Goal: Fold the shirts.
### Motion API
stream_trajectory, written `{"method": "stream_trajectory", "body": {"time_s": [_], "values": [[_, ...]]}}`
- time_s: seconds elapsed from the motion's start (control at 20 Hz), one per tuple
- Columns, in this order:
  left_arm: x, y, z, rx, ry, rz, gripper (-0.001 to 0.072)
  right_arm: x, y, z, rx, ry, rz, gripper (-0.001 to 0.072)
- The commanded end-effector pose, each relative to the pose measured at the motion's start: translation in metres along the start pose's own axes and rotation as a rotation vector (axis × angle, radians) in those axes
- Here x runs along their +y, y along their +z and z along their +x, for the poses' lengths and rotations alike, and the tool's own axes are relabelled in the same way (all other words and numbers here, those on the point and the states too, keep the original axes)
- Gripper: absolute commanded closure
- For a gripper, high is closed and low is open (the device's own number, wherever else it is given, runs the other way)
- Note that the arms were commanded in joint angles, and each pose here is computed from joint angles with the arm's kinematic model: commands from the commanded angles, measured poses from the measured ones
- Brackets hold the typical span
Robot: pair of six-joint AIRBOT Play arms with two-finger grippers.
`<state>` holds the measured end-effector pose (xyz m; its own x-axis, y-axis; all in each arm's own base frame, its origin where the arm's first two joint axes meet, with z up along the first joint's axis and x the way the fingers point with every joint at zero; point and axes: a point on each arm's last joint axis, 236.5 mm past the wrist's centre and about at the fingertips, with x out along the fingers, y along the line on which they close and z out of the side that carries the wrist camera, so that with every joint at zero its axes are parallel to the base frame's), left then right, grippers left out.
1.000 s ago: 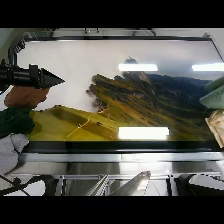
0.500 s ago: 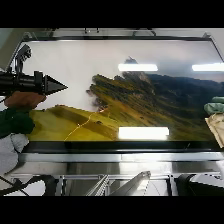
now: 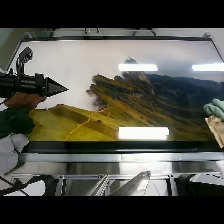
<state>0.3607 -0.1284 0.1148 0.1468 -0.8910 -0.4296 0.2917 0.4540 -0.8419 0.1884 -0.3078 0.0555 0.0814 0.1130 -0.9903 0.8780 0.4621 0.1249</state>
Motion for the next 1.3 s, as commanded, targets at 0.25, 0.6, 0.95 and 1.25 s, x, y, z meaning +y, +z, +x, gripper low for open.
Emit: {"method": "stream_trajectory", "body": {"time_s": [0.25, 0.6, 0.95, 1.25], "values": [[-0.001, -0.001, 0.000, 0.005, -0.003, 0.001, 0.0692, -0.067, -0.021, 0.049, 0.155, -0.249, -0.016, 0.0690], [-0.001, -0.001, 0.000, 0.004, -0.003, 0.001, 0.0692, -0.095, -0.009, 0.044, 0.103, -0.374, 0.001, 0.0284], [-0.003, 0.003, -0.001, -0.009, -0.006, 0.007, 0.0696, -0.004, -0.003, 0.059, 0.072, -0.116, 0.029, 0.0460], [-0.058, 0.042, -0.034, -0.068, 0.038, 0.157, 0.0700, 0.219, -0.017, 0.005, -0.105, 0.482, -0.280, 0.0691]]}}
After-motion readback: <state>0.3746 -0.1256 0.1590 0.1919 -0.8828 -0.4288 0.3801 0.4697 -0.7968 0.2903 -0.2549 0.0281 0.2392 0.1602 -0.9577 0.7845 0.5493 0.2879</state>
